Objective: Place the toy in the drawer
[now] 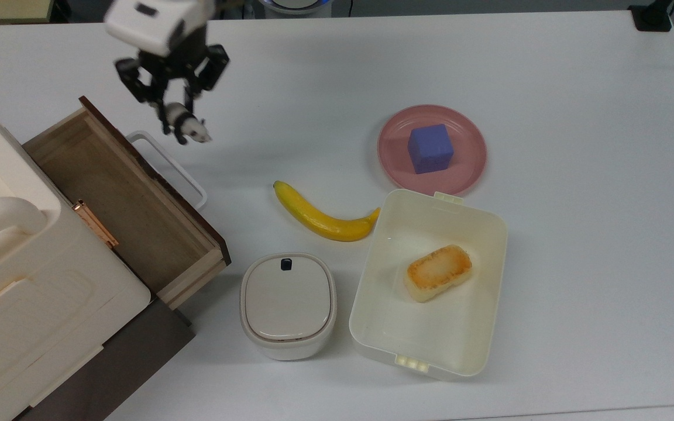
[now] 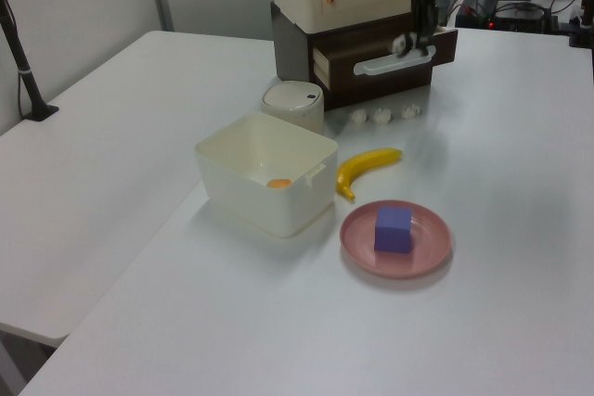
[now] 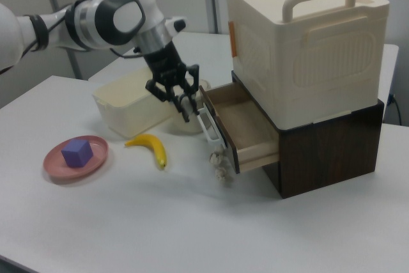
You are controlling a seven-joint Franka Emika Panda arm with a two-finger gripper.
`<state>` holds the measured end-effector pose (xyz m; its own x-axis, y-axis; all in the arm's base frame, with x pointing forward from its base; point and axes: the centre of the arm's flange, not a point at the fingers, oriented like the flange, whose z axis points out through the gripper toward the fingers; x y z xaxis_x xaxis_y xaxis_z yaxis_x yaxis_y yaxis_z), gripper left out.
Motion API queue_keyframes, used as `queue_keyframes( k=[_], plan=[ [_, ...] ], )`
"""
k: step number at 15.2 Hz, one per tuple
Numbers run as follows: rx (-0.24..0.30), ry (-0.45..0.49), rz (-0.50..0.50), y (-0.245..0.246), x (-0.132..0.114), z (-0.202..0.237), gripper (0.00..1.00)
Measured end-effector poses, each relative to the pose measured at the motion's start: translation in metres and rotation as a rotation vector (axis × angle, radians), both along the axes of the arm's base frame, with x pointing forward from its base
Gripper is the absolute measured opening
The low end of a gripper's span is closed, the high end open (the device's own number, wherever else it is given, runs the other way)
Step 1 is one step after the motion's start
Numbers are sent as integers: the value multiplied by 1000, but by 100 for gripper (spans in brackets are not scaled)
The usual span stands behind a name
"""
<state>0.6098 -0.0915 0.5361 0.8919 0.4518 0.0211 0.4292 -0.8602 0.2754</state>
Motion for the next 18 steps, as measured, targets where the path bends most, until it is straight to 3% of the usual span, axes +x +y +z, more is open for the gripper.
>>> queue_keyframes(
  k=[3,6,13,16,18],
  plan=[
    [-17,-44,-1,-32,-5,29,37],
    [-32,-101,-16,-61,-2,32,37],
    [-69,-107,-19,-104,30,-44,40],
    [-69,-87,-15,-105,35,-62,51],
    [-70,-90,-15,-105,36,-60,64]
  ],
)
